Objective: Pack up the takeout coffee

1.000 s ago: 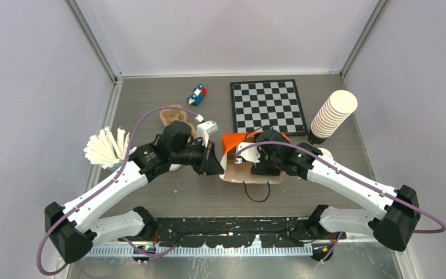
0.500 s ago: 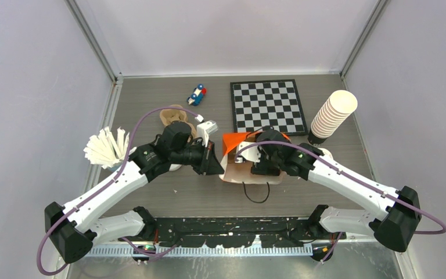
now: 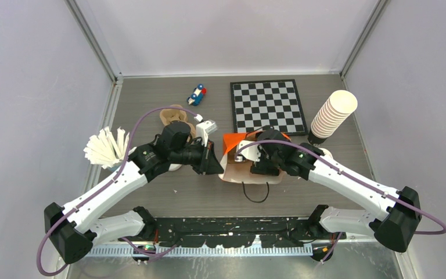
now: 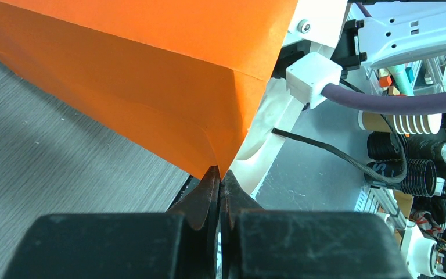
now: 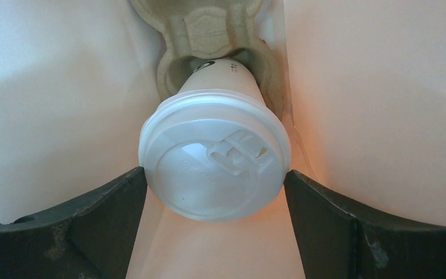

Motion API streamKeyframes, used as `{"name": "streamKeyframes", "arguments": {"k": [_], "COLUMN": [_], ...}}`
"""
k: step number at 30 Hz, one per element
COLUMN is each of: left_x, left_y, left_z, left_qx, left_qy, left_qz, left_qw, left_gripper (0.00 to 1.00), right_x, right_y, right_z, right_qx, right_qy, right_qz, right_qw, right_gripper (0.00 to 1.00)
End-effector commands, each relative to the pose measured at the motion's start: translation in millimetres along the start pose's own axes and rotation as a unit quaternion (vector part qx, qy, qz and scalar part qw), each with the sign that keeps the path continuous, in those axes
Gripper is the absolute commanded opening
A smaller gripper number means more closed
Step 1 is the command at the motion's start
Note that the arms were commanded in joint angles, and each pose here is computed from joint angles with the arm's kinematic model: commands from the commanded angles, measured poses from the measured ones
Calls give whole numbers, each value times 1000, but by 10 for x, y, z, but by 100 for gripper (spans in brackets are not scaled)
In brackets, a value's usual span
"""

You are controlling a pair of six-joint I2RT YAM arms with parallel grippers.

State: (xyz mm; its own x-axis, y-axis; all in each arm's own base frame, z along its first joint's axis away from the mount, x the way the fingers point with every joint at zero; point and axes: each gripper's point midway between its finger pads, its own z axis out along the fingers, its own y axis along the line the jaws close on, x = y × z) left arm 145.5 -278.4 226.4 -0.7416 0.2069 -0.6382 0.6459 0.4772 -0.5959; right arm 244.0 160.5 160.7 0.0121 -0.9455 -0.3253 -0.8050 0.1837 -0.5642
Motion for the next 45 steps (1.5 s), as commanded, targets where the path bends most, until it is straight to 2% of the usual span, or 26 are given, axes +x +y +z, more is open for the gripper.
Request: {"name": "streamKeyframes", "arguments": {"k": [1,18,33,40,45], "left_x": [-49,-52,-60,-39,-56], "left_y": [-140,-129,-136,-123,-131], "left_z": [-102,-100,-99,-94,-91], "left_qx": [18,16,16,15,16], "left_qy": [-8,-8,-8,-5,-6], "left_qz": [7,8,8,6,8], "left_qw": [1000,1000,1000,1000,1000], "left_gripper": [0,0,0,0,0], "right_x": [-103,-229,-200,-328,-351], "right_y": [-293,-270,-322,-329,-331], "right_z": [-185,-186,-191,-250,-249], "right_qx": [53,44,60,56,56], "right_qy": [-21,-54,-45,-84,-90], "right_qz": [35,56,70,75,80], "right_qw": [998,996,995,992,991], "right_gripper": [93,93,93,93,93]}}
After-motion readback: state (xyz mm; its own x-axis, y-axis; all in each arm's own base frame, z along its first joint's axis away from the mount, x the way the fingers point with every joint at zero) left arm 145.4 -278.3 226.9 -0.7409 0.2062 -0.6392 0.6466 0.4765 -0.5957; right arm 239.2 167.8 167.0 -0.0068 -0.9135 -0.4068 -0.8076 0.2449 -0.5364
